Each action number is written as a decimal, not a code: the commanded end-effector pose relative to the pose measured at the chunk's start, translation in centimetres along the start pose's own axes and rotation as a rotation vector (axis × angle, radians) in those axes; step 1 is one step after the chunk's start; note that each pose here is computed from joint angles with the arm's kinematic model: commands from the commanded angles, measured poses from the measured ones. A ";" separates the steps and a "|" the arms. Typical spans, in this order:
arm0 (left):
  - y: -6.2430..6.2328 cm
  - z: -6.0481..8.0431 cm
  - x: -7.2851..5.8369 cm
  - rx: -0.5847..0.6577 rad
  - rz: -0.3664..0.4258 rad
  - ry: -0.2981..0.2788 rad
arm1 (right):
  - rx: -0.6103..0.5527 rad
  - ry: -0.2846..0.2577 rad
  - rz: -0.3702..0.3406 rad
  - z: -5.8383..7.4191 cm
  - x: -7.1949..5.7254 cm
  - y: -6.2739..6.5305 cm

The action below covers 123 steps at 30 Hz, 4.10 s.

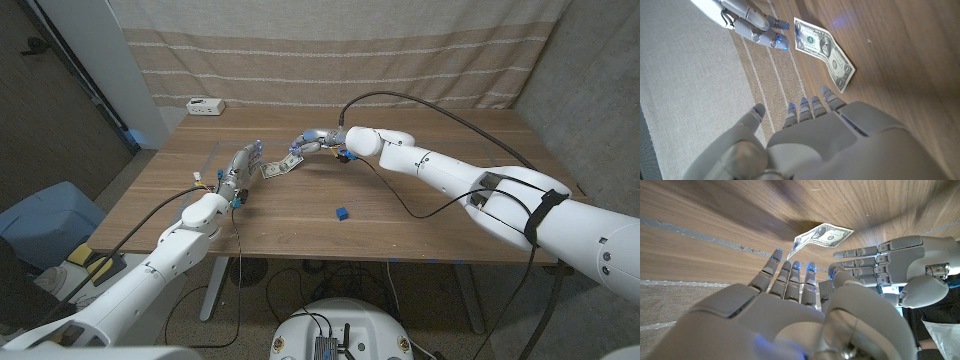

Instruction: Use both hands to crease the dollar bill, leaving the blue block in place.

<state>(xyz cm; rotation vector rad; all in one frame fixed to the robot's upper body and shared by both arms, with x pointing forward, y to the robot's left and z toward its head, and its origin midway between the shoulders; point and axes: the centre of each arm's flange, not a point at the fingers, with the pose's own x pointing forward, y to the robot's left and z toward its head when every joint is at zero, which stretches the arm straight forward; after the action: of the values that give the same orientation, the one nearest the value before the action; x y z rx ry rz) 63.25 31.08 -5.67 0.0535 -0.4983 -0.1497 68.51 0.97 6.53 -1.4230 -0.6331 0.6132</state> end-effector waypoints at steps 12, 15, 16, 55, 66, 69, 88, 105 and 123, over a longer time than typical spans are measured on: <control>0.0 0.5 -0.7 0.025 0.007 -0.010 | -0.062 0.025 0.092 0.4 1.1 1.4; 0.1 0.7 -0.8 0.039 0.014 -0.013 | -0.068 0.035 0.105 0.3 1.3 1.6; 0.1 0.7 -0.9 0.044 0.015 -0.014 | -0.072 0.039 0.106 0.3 1.3 1.6; 0.8 0.7 -3.1 0.012 0.159 0.058 | -0.078 0.096 0.175 -1.1 2.3 2.2; 0.3 0.0 -2.3 -0.121 0.105 0.059 | -0.081 0.094 0.176 -1.1 2.3 2.2; 0.2 -0.1 -2.2 -0.147 0.099 0.054 | -0.081 0.094 0.177 -1.1 2.4 2.2; -0.4 -1.2 -1.5 -0.381 0.047 0.012 | -0.088 0.091 0.186 -0.9 2.5 2.4; -1.2 -2.0 -1.2 -0.589 0.023 -0.050 | -0.092 0.087 0.194 -0.7 2.6 2.7; -1.2 -2.2 -1.7 -0.521 0.062 -0.061 | -0.090 0.087 0.202 -0.5 2.4 2.9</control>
<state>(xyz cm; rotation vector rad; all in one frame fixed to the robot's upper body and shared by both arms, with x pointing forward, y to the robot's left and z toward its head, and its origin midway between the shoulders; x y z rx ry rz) 62.67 30.29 -8.28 -0.5122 -0.4889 -0.2266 70.61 2.57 3.83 -1.6008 -0.4632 0.6817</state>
